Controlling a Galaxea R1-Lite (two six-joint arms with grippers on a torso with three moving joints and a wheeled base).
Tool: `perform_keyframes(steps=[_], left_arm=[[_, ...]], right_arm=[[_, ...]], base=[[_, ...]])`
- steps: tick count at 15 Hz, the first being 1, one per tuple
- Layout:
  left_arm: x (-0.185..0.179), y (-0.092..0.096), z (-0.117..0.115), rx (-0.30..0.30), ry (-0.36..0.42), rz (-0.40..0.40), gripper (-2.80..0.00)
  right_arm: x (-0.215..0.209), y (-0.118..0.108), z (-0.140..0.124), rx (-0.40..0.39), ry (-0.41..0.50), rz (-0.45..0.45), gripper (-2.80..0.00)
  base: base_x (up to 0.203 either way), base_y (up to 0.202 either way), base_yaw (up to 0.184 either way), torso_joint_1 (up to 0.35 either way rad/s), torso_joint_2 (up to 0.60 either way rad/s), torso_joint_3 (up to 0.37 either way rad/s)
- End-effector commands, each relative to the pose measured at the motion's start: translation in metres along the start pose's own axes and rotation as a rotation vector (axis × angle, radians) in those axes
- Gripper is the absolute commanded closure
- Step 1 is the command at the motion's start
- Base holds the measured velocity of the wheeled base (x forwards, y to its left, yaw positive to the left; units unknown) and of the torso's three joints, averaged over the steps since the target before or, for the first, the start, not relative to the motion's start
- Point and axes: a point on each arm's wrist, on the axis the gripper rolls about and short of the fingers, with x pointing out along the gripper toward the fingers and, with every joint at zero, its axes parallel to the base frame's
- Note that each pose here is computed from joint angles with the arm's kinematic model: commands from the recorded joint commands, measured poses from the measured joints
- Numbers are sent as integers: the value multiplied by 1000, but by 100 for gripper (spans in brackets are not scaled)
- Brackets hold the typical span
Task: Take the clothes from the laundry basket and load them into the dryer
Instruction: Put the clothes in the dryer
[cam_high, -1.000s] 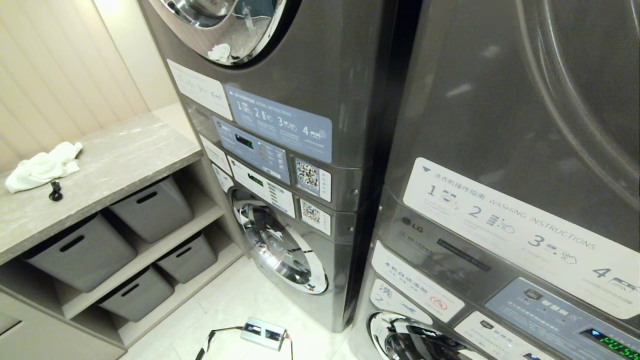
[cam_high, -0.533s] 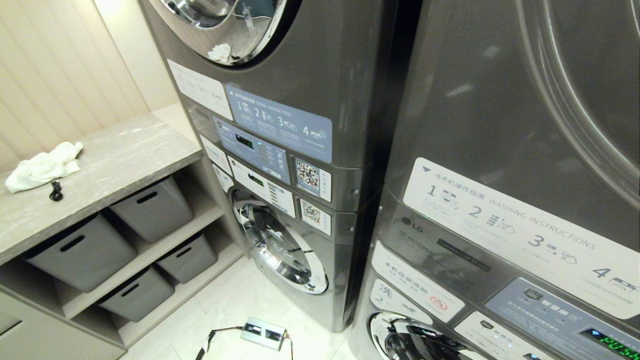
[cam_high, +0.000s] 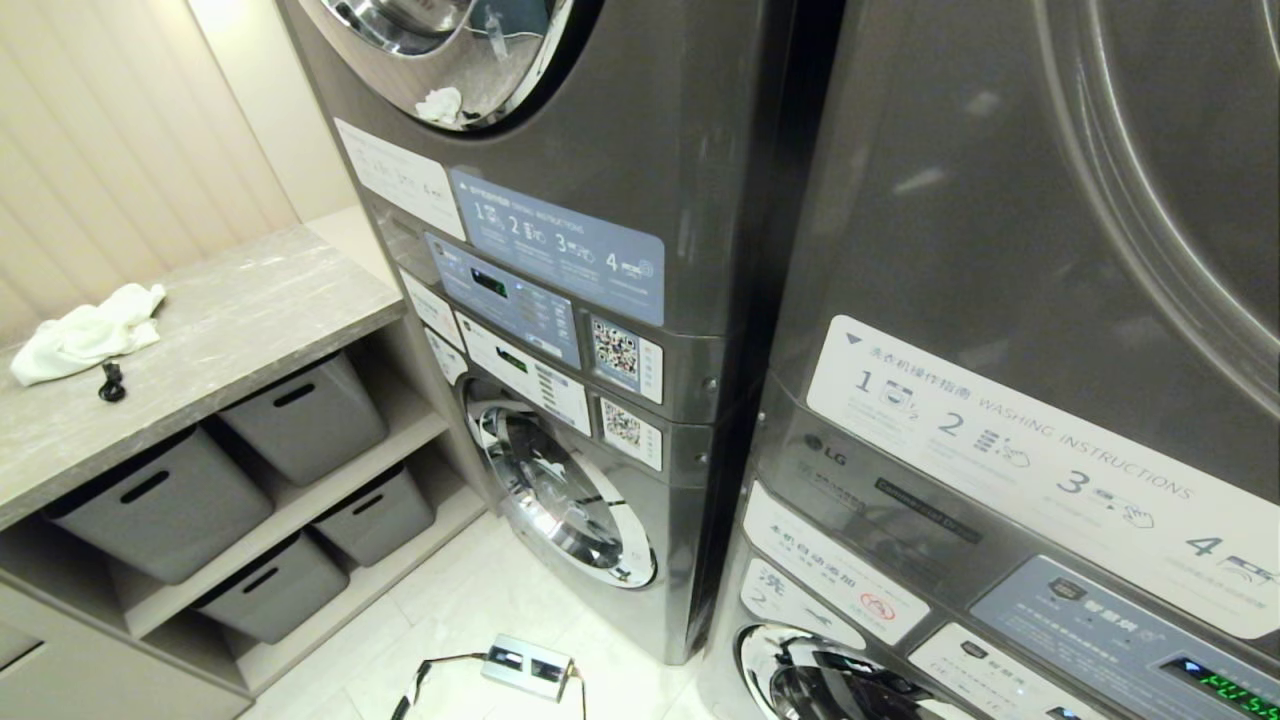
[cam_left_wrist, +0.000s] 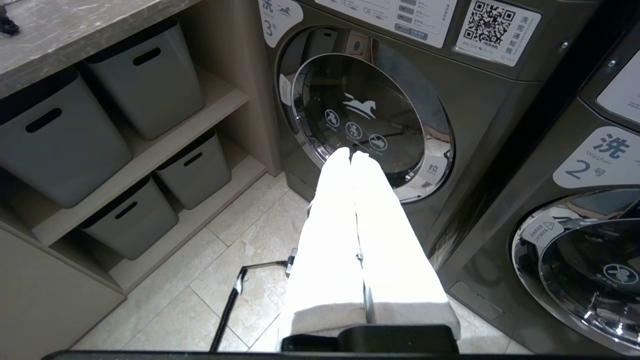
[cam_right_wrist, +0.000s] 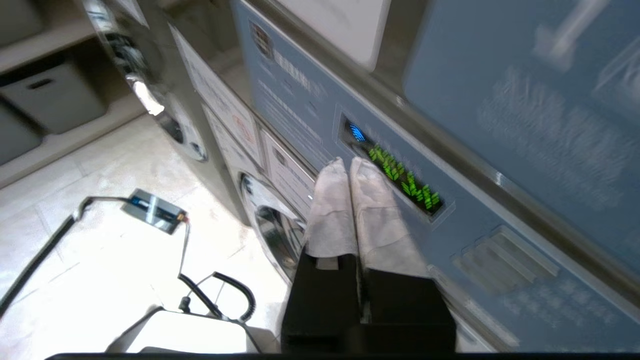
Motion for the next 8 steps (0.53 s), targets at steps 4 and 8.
perform_keyframes(steps=[4,8], left_arm=[[0,0,0,0,0,-1,0],[0,0,0,-4,-2,3,0]], right_arm=[[6,-2,-25,48,99,-107,0],[6,-4,-26,136,159,-196,0]], base=[[0,0,0,0,0,0],[0,0,0,0,0,0]])
